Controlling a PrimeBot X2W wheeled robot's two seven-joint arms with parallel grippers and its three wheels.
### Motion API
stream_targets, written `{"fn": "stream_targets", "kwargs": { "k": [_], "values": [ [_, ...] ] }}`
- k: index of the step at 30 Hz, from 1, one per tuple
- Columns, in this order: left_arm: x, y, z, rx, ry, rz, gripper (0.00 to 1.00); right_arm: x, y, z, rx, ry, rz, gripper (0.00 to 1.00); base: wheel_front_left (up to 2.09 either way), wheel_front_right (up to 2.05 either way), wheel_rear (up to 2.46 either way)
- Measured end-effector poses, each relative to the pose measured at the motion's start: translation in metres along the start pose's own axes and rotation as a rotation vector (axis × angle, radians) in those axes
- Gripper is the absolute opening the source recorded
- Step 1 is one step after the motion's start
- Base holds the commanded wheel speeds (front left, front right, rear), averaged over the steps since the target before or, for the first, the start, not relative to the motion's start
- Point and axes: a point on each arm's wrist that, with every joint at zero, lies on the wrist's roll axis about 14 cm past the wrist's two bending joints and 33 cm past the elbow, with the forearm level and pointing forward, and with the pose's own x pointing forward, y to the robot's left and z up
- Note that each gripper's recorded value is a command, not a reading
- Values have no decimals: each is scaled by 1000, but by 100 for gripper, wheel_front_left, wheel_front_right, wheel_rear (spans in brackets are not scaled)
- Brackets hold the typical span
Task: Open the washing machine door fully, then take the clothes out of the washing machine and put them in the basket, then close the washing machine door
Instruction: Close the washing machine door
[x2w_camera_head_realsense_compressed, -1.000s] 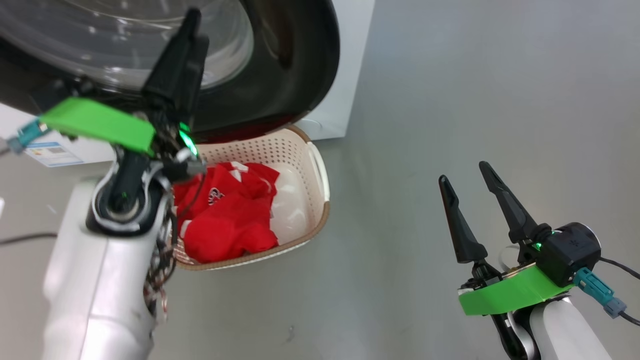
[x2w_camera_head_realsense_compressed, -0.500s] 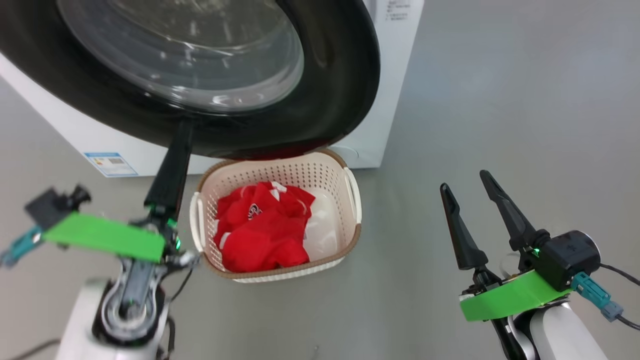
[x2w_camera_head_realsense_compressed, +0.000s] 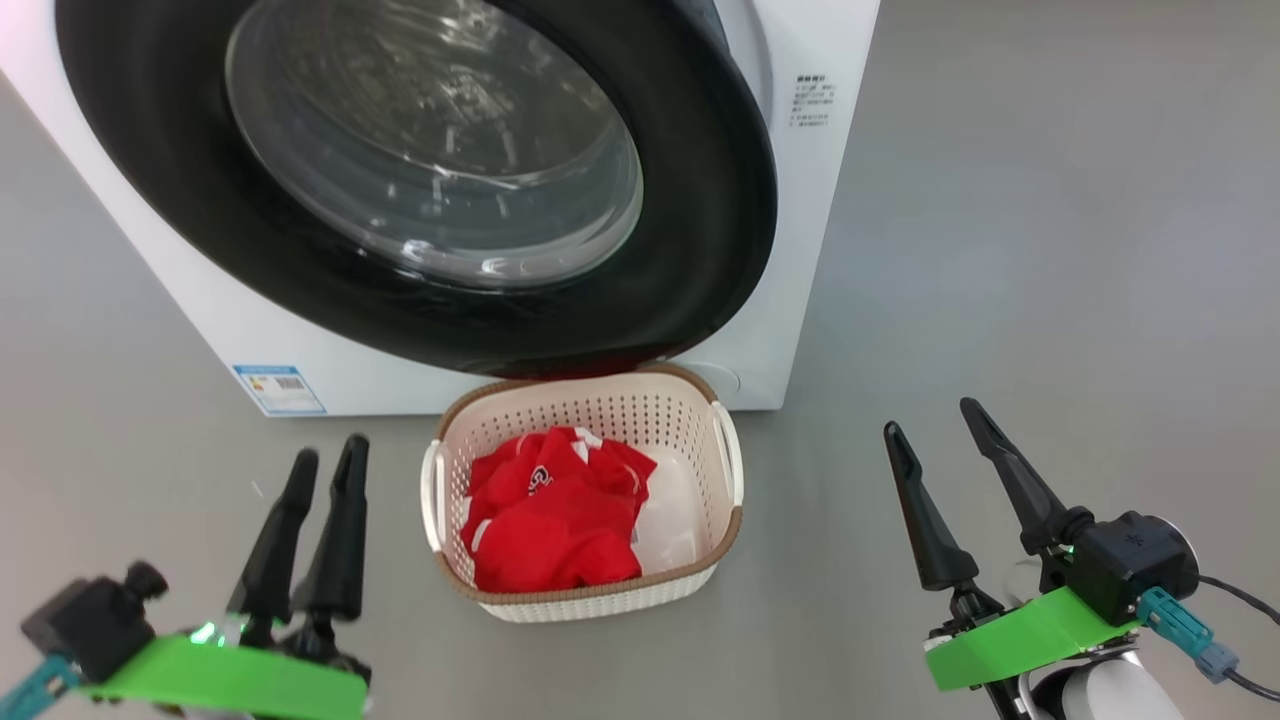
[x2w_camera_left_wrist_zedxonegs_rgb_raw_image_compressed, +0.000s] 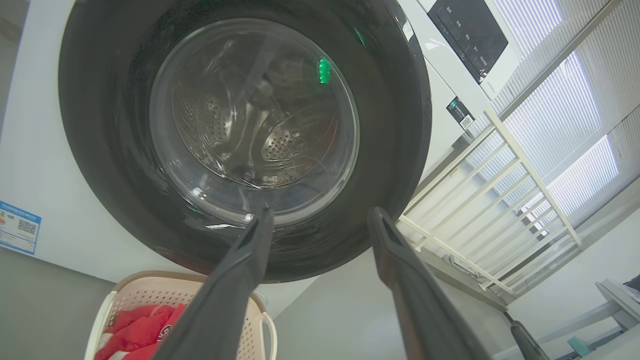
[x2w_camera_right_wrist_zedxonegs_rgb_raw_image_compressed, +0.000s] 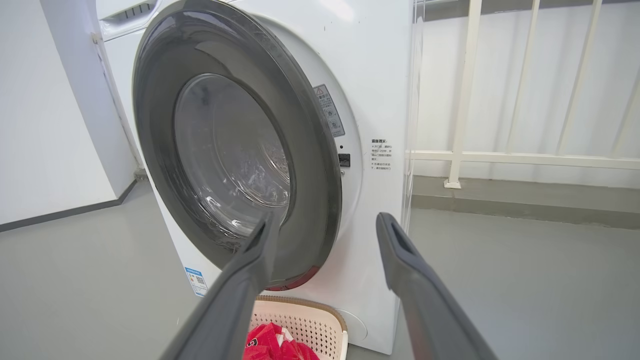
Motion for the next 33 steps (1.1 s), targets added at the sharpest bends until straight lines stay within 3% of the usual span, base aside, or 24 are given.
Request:
{"fn": "stream_targets", "kwargs": {
  "k": [9,16,27,33],
  "values": [
    [-37,-1,9,311,-36,19,100,-17,0,10,-8,-21,-10,100,0,0,0],
    [-53,0,19,484,-71,37,100,-29,-5,20,-15,-47,-35,100,0,0,0],
    [-66,6,19,591,-88,71,100,-46,-12,23,-35,-50,-65,100,0,0,0],
    [-66,8,22,595,-100,78,100,-49,-14,26,-37,-59,-72,100,0,0,0]
  ]
}}
